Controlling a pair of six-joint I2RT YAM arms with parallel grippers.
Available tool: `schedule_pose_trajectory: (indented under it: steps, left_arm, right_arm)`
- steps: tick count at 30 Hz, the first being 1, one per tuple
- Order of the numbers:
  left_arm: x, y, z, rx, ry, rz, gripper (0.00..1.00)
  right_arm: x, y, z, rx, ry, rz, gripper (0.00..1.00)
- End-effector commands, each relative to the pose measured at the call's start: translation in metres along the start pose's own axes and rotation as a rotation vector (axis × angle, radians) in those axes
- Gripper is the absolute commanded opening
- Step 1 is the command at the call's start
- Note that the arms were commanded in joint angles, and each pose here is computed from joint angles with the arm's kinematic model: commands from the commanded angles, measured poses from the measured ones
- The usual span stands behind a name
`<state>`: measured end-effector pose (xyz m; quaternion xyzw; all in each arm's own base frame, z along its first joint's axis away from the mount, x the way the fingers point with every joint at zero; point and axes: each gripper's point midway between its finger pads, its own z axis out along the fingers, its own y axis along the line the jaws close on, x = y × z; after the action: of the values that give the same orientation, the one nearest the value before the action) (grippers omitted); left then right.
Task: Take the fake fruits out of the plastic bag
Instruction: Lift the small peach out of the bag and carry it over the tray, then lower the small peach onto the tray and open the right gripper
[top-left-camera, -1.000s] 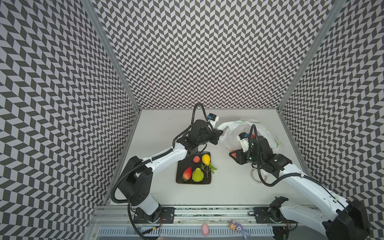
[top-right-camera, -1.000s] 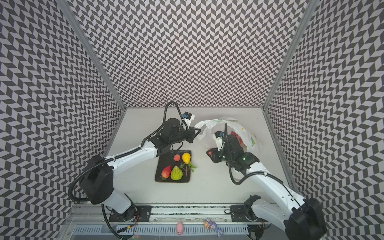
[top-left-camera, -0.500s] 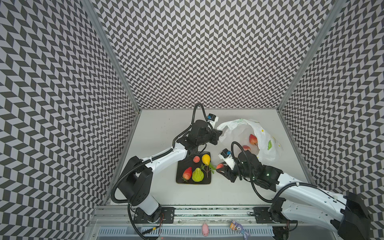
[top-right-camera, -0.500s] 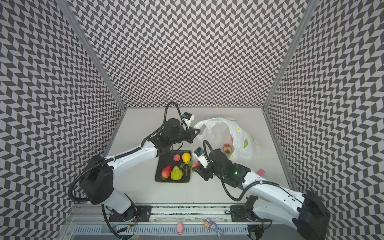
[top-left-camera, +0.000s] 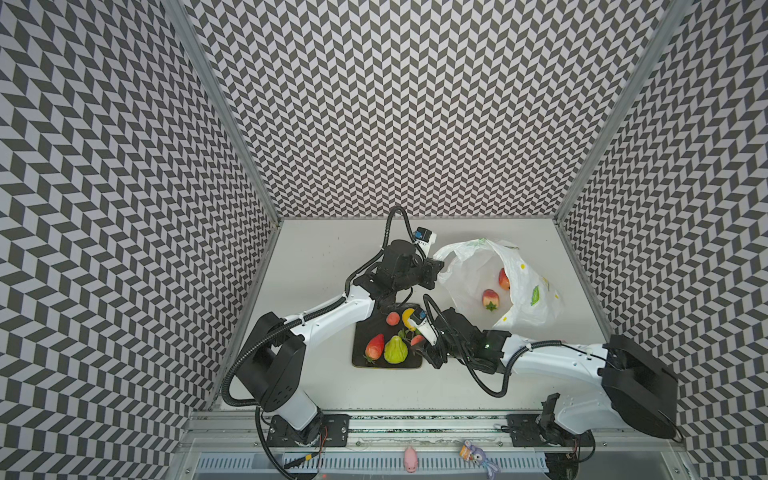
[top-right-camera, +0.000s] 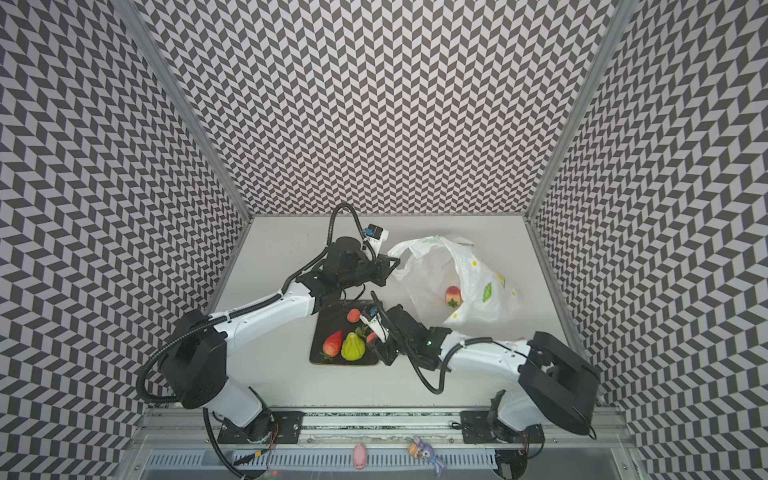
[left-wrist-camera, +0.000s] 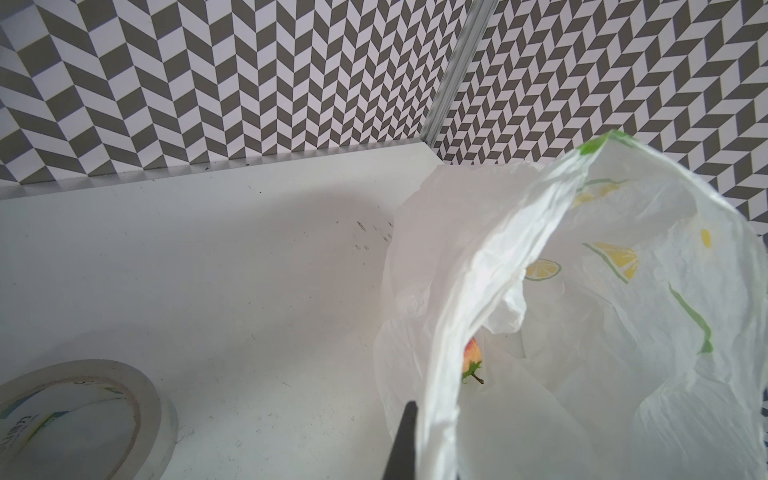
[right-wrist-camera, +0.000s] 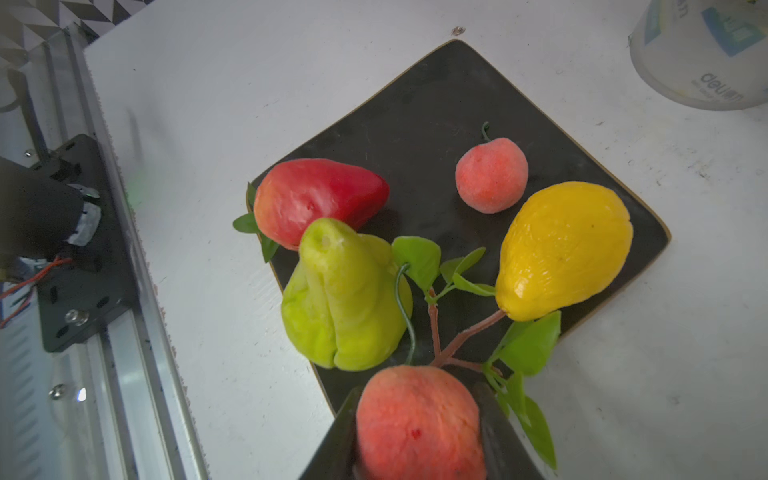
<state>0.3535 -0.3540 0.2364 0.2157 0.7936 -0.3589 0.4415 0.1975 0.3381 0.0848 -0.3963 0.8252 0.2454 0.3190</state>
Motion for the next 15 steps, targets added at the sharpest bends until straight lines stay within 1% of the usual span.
schedule_pose_trajectory:
  steps: [1, 4, 7, 10, 15]
  left_arm:
    - [-0.013, -0.001, -0.003, -0.005, -0.023, 0.006, 0.0]
    - [-0.012, -0.001, -0.003, -0.005, -0.021, 0.006, 0.0]
    - [-0.014, -0.001, -0.004, -0.003, -0.026, 0.006, 0.0]
    - [-0.014, 0.0, -0.004, -0.003, -0.027, 0.006, 0.0]
    - [-0.015, 0.0, -0.005, -0.001, -0.03, 0.005, 0.0]
  right_arm:
    - [-0.025, 0.002, 0.009, 0.009, -0.09, 0.029, 0.33]
    - [-0.016, 0.002, 0.016, 0.011, -0.063, 0.025, 0.44]
    - [-0.011, 0.002, 0.015, 0.008, -0.056, 0.021, 0.53]
    - [-0.008, 0.003, 0.011, 0.006, -0.054, 0.016, 0.58]
    - [-0.005, 0.004, 0.005, 0.0, -0.056, 0.022, 0.59]
